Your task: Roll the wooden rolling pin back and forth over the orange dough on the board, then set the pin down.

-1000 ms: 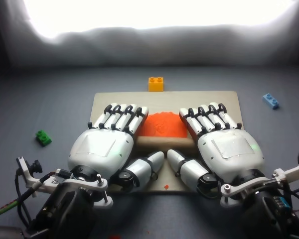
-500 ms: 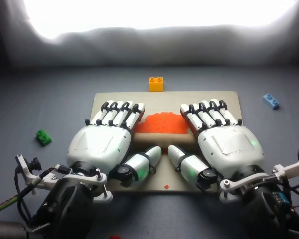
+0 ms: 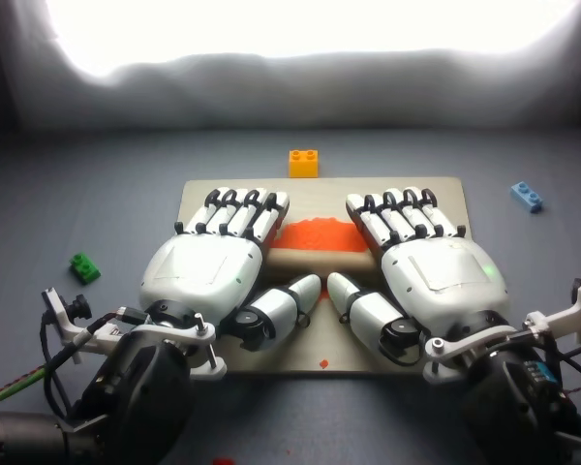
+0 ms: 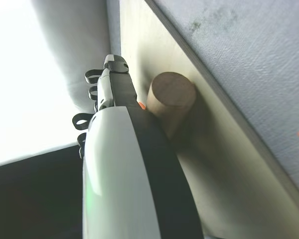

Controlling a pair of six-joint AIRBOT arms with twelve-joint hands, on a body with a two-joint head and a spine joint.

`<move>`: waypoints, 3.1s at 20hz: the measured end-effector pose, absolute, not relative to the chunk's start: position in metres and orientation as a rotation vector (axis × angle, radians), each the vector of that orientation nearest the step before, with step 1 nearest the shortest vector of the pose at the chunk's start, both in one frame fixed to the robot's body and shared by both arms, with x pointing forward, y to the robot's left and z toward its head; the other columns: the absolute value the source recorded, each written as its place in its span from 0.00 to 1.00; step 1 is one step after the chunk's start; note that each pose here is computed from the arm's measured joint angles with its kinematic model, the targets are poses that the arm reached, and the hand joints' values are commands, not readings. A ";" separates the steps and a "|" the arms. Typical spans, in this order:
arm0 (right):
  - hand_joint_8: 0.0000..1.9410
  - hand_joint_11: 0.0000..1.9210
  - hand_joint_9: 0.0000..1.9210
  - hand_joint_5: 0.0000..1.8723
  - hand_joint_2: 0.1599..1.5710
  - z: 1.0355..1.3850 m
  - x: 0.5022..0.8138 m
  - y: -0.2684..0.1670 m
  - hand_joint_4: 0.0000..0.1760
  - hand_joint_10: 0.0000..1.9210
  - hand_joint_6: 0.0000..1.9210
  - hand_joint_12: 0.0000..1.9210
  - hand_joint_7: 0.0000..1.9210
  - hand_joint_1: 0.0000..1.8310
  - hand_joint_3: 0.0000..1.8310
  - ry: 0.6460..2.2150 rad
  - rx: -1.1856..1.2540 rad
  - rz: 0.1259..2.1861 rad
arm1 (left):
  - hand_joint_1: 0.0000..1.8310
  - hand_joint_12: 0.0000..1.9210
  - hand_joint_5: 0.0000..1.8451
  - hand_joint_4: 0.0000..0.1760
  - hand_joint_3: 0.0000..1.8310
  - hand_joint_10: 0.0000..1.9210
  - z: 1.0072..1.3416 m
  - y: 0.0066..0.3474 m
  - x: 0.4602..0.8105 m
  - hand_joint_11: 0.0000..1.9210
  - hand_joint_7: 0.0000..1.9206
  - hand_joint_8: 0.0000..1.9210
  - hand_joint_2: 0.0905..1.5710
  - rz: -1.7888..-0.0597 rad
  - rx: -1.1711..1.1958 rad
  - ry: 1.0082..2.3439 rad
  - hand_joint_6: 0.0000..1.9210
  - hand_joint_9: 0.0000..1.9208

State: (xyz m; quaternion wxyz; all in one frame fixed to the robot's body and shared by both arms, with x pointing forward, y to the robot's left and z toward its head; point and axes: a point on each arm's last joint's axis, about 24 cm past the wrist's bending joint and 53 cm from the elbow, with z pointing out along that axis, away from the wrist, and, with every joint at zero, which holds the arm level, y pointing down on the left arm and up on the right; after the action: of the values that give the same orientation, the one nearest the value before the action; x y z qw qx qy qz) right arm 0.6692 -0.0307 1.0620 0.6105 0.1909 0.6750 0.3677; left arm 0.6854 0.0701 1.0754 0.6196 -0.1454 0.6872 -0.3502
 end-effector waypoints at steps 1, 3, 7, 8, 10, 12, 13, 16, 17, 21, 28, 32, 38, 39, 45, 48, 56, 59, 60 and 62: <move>0.01 0.00 0.02 0.05 0.89 1.062 0.671 -0.033 0.00 0.01 0.00 0.00 0.05 0.00 0.01 1.557 0.448 0.845 | 0.00 0.00 0.00 0.00 0.00 0.00 1.076 0.070 0.686 0.00 0.00 0.00 0.88 -0.809 -0.339 1.580 0.00 0.00; 0.01 0.00 0.03 0.05 0.90 1.060 0.675 -0.036 0.00 0.01 0.00 0.00 0.06 0.00 0.01 1.562 0.471 0.838 | 0.00 0.00 0.00 0.00 0.00 0.00 1.076 0.068 0.687 0.00 0.00 0.00 0.88 -0.812 -0.339 1.579 0.00 0.00; 0.00 0.00 0.02 0.04 0.90 1.061 0.679 -0.038 0.00 0.00 0.00 0.00 0.05 0.00 0.01 1.560 0.479 0.833 | 0.00 0.00 0.00 0.00 0.00 0.00 1.078 0.069 0.692 0.00 0.00 0.00 0.88 -0.812 -0.350 1.569 0.00 0.00; 0.00 0.00 0.02 0.04 0.90 1.061 0.680 -0.038 0.00 0.00 0.00 0.00 0.05 0.00 0.01 1.558 0.480 0.832 | 0.00 0.00 0.00 0.00 0.00 0.00 1.078 0.068 0.692 0.00 0.00 0.00 0.88 -0.813 -0.352 1.568 0.00 0.00; 0.00 0.01 0.03 0.04 0.89 1.062 0.683 -0.039 0.00 0.00 0.00 0.00 0.06 0.00 0.00 1.555 0.484 0.834 | 0.00 0.00 0.00 0.00 0.00 0.00 1.079 0.067 0.693 0.00 0.00 0.00 0.88 -0.817 -0.349 1.568 0.00 0.00; 0.00 0.00 0.02 0.04 0.89 1.062 0.685 -0.041 0.00 0.00 0.00 0.00 0.05 0.00 0.00 1.551 0.488 0.835 | 0.00 0.00 0.00 0.00 0.00 0.00 1.079 0.069 0.695 0.00 0.00 0.00 0.88 -0.813 -0.351 1.566 0.00 0.00; 0.00 0.00 0.02 0.04 0.89 1.062 0.686 -0.041 0.00 0.00 0.00 0.00 0.05 0.00 0.00 1.550 0.490 0.834 | 0.00 0.00 0.00 0.00 0.00 0.00 1.079 0.069 0.696 0.00 0.00 0.00 0.88 -0.812 -0.350 1.565 0.00 0.00; 0.00 0.01 0.03 0.04 0.89 1.066 0.691 -0.043 0.00 0.00 0.00 0.01 0.06 0.00 0.00 1.542 0.507 0.833 | 0.00 0.00 0.00 0.00 0.00 0.00 1.079 0.070 0.699 0.00 0.00 0.00 0.88 -0.814 -0.360 1.563 0.00 0.00; 0.00 0.00 0.01 0.02 0.89 1.066 0.692 -0.044 0.00 0.00 0.00 0.00 0.04 0.00 0.00 1.541 0.508 0.832 | 0.00 0.00 0.00 0.00 0.00 0.00 1.079 0.069 0.698 0.00 0.00 0.00 0.88 -0.816 -0.358 1.562 0.00 0.00; 0.00 0.00 0.02 0.04 0.89 1.065 0.695 -0.045 0.00 0.01 0.01 0.00 0.05 0.00 0.00 1.543 0.511 0.829 | 0.00 0.00 0.00 0.00 0.00 0.00 1.080 0.070 0.703 0.00 0.00 0.00 0.89 -0.814 -0.357 1.556 0.00 0.00; 0.00 0.01 0.02 0.03 0.89 1.067 0.703 -0.048 0.00 0.00 0.00 0.01 0.05 0.00 0.00 1.541 0.521 0.837 | 0.00 0.00 0.00 0.00 0.00 0.00 1.081 0.070 0.709 0.00 0.00 0.00 0.88 -0.820 -0.368 1.550 0.00 0.00; 0.00 0.01 0.03 0.04 0.89 1.068 0.706 -0.050 0.00 0.01 0.01 0.01 0.05 0.00 0.00 1.536 0.520 0.833 | 0.00 0.00 0.00 0.00 0.00 0.00 1.080 0.072 0.714 0.00 0.00 0.00 0.88 -0.829 -0.380 1.551 0.00 0.00; 0.00 0.00 0.02 0.04 0.89 1.068 0.711 -0.052 0.00 0.00 0.00 0.01 0.05 0.00 0.00 1.532 0.524 0.830 | 0.00 0.00 0.00 0.00 0.00 0.00 1.082 0.073 0.725 0.00 0.00 0.00 0.88 -0.858 -0.409 1.552 0.00 0.00; 0.00 0.00 0.03 0.04 0.89 1.068 0.711 -0.052 0.00 0.00 0.01 0.01 0.05 0.00 0.00 1.532 0.525 0.831 | 0.00 0.00 0.00 0.00 0.00 0.00 1.082 0.073 0.726 0.00 0.00 0.00 0.88 -0.862 -0.415 1.554 0.00 0.00; 0.00 0.00 0.02 0.03 0.88 1.068 0.718 -0.052 0.00 0.00 0.00 0.00 0.05 0.00 0.00 1.524 0.523 0.828 | 0.00 0.00 0.00 0.00 0.00 0.00 1.083 0.073 0.730 0.00 0.00 0.00 0.88 -0.872 -0.420 1.560 0.00 0.00; 0.00 0.01 0.02 0.04 0.88 1.067 0.719 -0.053 0.00 0.00 0.00 0.00 0.05 0.00 0.00 1.522 0.522 0.827 | 0.00 0.00 0.00 0.00 0.00 0.00 1.084 0.071 0.732 0.00 0.00 0.00 0.88 -0.874 -0.422 1.555 0.00 0.00; 0.00 0.01 0.02 0.04 0.89 1.069 0.728 -0.055 0.00 0.00 0.00 0.00 0.05 0.00 0.00 1.505 0.523 0.820 | 0.00 0.00 0.00 0.00 0.00 0.00 1.082 0.071 0.738 0.00 0.00 0.00 0.88 -0.866 -0.413 1.555 0.00 0.00; 0.00 0.01 0.02 0.04 0.89 1.069 0.730 -0.056 0.00 0.00 0.00 0.00 0.05 0.00 0.00 1.503 0.516 0.816 | 0.00 0.00 0.00 0.00 0.00 0.00 1.081 0.072 0.740 0.00 0.00 0.00 0.88 -0.860 -0.413 1.554 0.00 0.00; 0.00 0.01 0.02 0.04 0.89 1.069 0.731 -0.057 0.00 0.00 0.00 0.01 0.05 0.00 0.00 1.502 0.516 0.815 | 0.00 0.00 0.00 0.00 0.00 0.00 1.081 0.072 0.740 0.00 0.00 0.00 0.88 -0.861 -0.413 1.555 0.00 0.00; 0.00 0.01 0.02 0.04 0.89 1.070 0.732 -0.057 0.00 0.00 0.00 0.00 0.05 0.00 0.00 1.500 0.516 0.815 | 0.00 0.00 0.00 0.00 0.00 0.00 1.081 0.072 0.740 0.00 0.00 0.00 0.88 -0.861 -0.412 1.556 0.00 0.00</move>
State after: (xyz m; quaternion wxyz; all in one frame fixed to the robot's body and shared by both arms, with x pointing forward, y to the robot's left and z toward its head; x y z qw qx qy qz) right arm 0.7315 -0.0573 1.0696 0.6281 0.2251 0.6545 0.3557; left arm 0.7403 0.0717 1.0808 0.6116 -0.1785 0.6743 -0.3734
